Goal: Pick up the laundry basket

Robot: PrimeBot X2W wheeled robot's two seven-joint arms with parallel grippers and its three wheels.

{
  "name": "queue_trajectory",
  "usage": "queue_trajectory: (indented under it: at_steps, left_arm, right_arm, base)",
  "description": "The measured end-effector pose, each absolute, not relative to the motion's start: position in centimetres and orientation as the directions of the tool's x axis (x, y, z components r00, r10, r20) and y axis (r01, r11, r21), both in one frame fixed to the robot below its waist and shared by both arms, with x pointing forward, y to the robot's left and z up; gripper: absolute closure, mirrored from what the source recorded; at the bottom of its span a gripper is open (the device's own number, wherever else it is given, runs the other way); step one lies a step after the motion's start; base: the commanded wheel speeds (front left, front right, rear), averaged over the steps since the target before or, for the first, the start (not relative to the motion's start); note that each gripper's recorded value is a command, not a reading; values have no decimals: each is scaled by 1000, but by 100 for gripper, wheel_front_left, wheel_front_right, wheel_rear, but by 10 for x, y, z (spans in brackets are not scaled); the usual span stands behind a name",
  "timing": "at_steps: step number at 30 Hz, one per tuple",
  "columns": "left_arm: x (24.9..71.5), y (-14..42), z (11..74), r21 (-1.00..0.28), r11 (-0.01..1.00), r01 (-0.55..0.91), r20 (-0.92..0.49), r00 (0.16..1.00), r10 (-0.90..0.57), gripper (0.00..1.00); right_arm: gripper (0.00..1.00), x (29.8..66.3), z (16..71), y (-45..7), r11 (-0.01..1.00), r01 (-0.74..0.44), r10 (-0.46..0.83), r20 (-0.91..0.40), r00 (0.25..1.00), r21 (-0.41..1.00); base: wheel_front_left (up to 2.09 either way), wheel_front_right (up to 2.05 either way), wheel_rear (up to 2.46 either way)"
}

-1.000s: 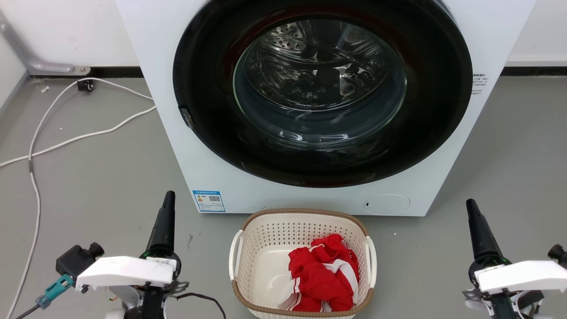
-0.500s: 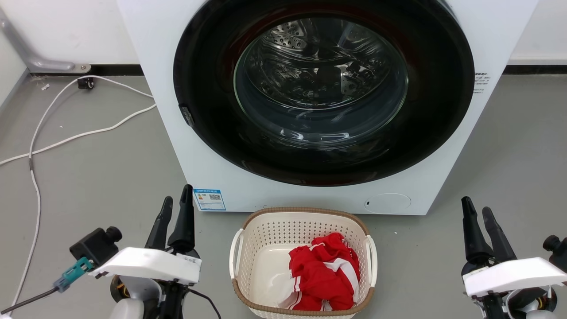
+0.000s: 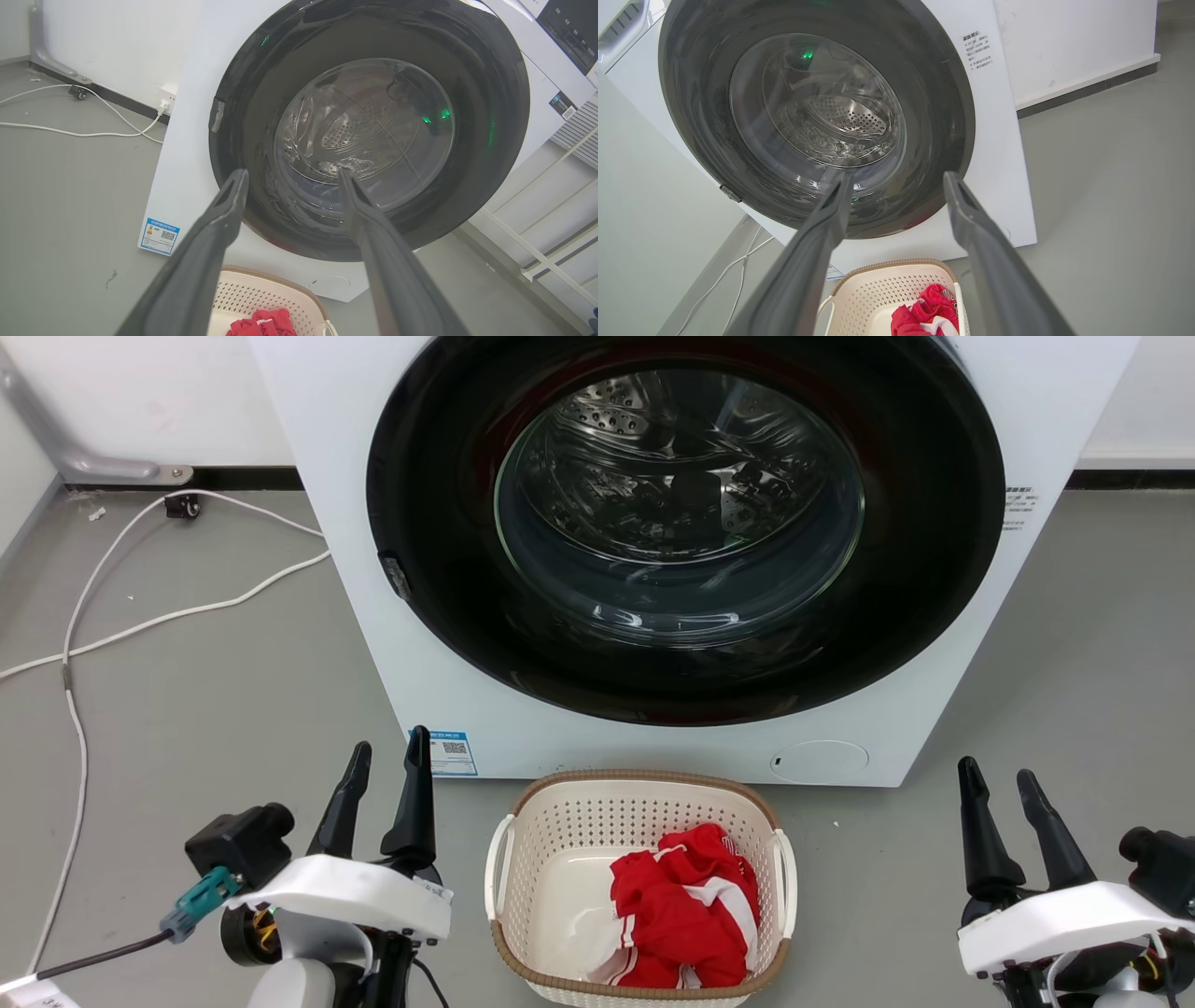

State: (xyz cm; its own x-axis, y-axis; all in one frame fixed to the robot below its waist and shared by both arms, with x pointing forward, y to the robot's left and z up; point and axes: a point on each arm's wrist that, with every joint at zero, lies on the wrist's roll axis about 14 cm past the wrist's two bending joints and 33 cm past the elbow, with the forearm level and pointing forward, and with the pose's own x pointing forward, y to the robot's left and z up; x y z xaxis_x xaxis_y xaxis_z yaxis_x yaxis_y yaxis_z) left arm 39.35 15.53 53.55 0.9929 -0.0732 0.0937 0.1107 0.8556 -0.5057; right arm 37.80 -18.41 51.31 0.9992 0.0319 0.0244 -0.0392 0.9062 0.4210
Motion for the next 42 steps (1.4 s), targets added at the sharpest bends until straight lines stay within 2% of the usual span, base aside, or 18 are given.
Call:
queue_trajectory:
  at_steps: [17, 42]
  left_arm:
    - [395, 153, 533, -311, 944, 112, 100, 991, -84, 0]
    - [392, 149, 537, -104, 988, 114, 141, 985, -99, 0]
  right_arm:
    - [0, 378, 512, -178, 974, -66, 64, 16, 998, 215]
    - [0, 375, 517, -170, 994, -103, 104, 30, 994, -29]
  base:
    - [0, 0, 0]
    - [0, 0, 0]
